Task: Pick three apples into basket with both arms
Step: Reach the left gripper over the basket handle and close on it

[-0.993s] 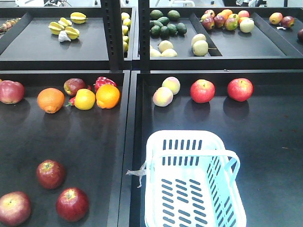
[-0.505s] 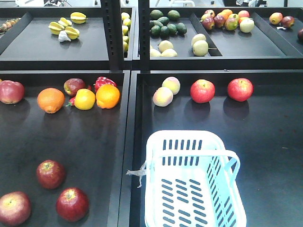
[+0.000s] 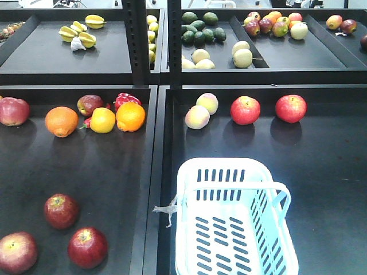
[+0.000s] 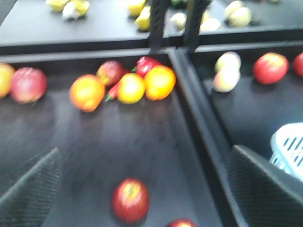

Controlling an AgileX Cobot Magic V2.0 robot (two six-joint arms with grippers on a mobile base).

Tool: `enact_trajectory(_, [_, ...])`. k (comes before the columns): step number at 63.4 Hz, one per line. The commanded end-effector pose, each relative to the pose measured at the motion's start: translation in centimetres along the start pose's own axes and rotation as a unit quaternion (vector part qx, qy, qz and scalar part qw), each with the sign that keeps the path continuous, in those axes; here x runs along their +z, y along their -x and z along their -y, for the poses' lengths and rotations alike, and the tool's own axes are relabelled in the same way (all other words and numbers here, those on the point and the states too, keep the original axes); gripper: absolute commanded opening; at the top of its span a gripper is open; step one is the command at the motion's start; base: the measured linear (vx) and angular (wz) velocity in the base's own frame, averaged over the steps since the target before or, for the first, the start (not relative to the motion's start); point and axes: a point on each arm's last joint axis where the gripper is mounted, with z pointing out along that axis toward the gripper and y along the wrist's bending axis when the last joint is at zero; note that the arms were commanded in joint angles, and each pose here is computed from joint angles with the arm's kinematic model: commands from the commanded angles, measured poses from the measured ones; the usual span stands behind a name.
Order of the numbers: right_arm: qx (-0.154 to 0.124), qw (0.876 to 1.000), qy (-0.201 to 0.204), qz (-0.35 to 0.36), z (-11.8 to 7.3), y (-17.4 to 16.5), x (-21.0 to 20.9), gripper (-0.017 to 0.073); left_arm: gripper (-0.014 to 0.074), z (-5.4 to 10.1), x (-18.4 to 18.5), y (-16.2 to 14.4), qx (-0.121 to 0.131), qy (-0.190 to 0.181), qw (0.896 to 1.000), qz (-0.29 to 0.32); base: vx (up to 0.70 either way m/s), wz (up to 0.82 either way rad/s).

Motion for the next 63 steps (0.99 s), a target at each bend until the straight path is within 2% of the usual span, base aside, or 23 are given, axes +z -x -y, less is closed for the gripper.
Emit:
enact_trajectory(1, [-0.007,0.999,0.000,0.034,0.0,0.2,-0.1,-0.0009,0.0687,0.6,0.8,2.0,0.021,-0.033,0.998,0.057,0.00,0.00])
enact_trajectory(4, [-0.007,0.999,0.000,0.034,0.0,0.2,-0.1,-0.0009,0.0678,0.9,1.7,2.1,0.042,-0.055,0.996,0.054,0.00,0.00])
enact_trajectory(5, [-0.007,0.999,0.000,0.034,0.0,0.2,-0.1,-0.0009,0.0677,1.0,2.0,2.1,0.061,-0.062,0.995,0.053,0.00,0.00])
enact_trajectory(11, [-0.007,0.999,0.000,0.034,0.0,0.2,-0.1,-0.0009,0.0666,1.8,3.7,2.1,0.119,-0.115,0.985,0.048,0.00,0.00])
enact_trajectory(15, [-0.007,0.999,0.000,0.034,0.0,0.2,-0.1,-0.0009,0.0657,2.3,4.7,2.0,0.142,-0.155,0.977,0.046,0.00,0.00])
enact_trajectory(18, [-0.007,0.999,0.000,0.034,0.0,0.2,-0.1,-0.0009,0.0648,2.7,5.5,1.9,0.173,-0.184,0.966,0.050,0.00,0.00])
enact_trajectory(19, [-0.007,0.999,0.000,0.034,0.0,0.2,-0.1,-0.0009,0.0644,2.9,5.8,1.9,0.173,-0.196,0.964,0.050,0.00,0.00])
enact_trajectory(20, [-0.007,0.999,0.000,0.034,0.0,0.2,-0.1,-0.0009,0.0641,3.0,6.0,1.9,0.186,-0.204,0.960,0.053,0.00,0.00])
enact_trajectory(26, [-0.007,0.999,0.000,0.034,0.0,0.2,-0.1,-0.0009,0.0619,4.0,7.1,1.7,0.219,-0.258,0.939,0.067,0.00,0.00])
enact_trajectory(27, [-0.007,0.999,0.000,0.034,0.0,0.2,-0.1,-0.0009,0.0615,4.2,7.2,1.6,0.235,-0.268,0.932,0.071,0.00,0.00])
enact_trajectory(33, [-0.007,0.999,0.000,0.034,0.0,0.2,-0.1,-0.0009,0.0601,5.5,8.2,1.3,0.291,-0.304,0.903,0.087,0.00,0.00])
enact_trajectory(36, [-0.007,0.999,0.000,0.034,0.0,0.2,-0.1,-0.0009,0.0600,6.0,8.7,1.1,0.303,-0.312,0.896,0.088,0.00,0.00])
enact_trajectory(44, [-0.007,0.999,0.000,0.034,0.0,0.2,-0.1,-0.0009,0.0600,7.1,10.4,0.3,0.323,-0.316,0.889,0.073,0.00,0.00])
enact_trajectory(55, [-0.007,0.999,0.000,0.034,0.0,0.2,-0.1,-0.0009,0.0596,9.7,12.3,-0.2,0.369,-0.338,0.863,0.070,0.00,0.00])
enact_trajectory(63, [-0.007,0.999,0.000,0.034,0.0,0.2,-0.1,-0.0009,0.0594,11.6,13.5,-0.2,0.388,-0.345,0.852,0.067,0.00,0.00])
